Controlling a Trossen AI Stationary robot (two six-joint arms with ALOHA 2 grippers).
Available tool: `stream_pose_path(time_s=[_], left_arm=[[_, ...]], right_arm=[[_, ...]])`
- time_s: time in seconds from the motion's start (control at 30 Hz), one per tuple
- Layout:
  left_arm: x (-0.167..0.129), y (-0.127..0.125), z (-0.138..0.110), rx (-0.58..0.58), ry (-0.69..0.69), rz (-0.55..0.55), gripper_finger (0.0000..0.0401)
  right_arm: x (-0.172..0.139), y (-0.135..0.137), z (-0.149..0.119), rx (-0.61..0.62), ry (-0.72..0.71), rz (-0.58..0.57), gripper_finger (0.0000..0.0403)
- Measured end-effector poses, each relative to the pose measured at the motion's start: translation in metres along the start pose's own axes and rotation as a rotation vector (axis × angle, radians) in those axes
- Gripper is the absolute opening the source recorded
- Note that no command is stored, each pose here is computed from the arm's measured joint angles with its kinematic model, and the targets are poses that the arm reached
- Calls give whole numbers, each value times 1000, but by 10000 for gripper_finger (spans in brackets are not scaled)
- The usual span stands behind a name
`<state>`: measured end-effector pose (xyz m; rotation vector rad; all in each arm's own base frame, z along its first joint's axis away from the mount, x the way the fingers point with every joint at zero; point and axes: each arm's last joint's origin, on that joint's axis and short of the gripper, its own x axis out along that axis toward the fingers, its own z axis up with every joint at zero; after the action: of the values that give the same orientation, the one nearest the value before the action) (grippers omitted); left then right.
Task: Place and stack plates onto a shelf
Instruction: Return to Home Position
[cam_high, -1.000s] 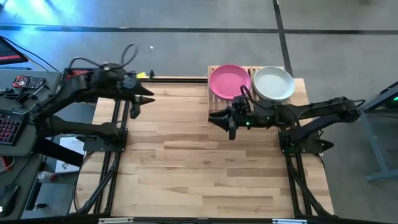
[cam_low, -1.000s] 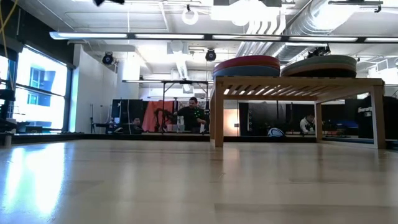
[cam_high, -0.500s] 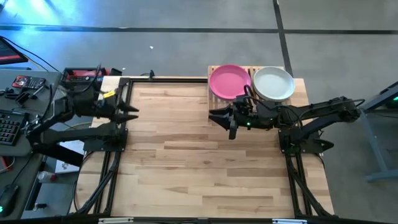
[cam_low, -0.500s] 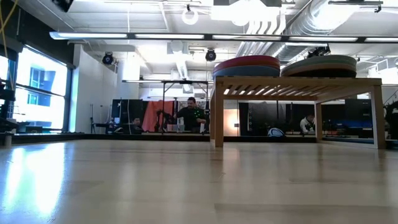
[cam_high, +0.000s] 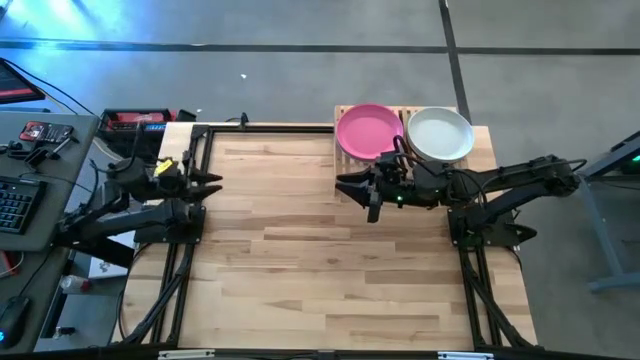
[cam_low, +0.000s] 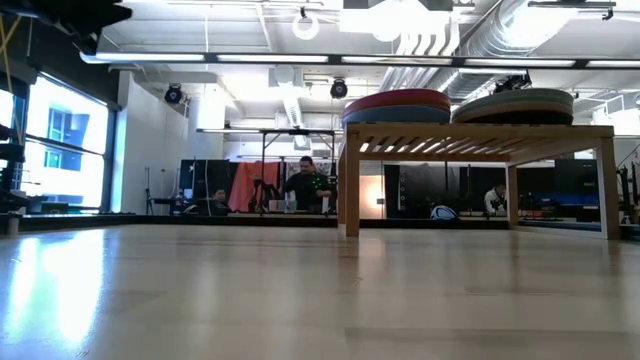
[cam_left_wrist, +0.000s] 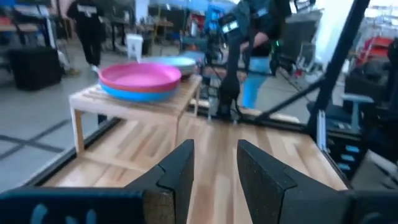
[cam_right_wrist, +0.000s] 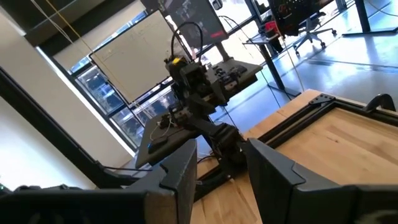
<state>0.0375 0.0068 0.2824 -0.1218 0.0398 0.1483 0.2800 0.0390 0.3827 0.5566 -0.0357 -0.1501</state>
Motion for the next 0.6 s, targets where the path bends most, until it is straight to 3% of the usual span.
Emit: stream_pose_path(time_s=[0.2,0.37,0.6], left_arm=[[21,8,-26,3,2,90,110],[37,16,-48,-74,-32,191,110],[51,23,-78,-79,0,256,110]], right_arm=[[0,0,0,-2,-6,-8,122],[0,-2,1,-21,-30,-50,122],[0,-4,0,-27,-27,-88,122]])
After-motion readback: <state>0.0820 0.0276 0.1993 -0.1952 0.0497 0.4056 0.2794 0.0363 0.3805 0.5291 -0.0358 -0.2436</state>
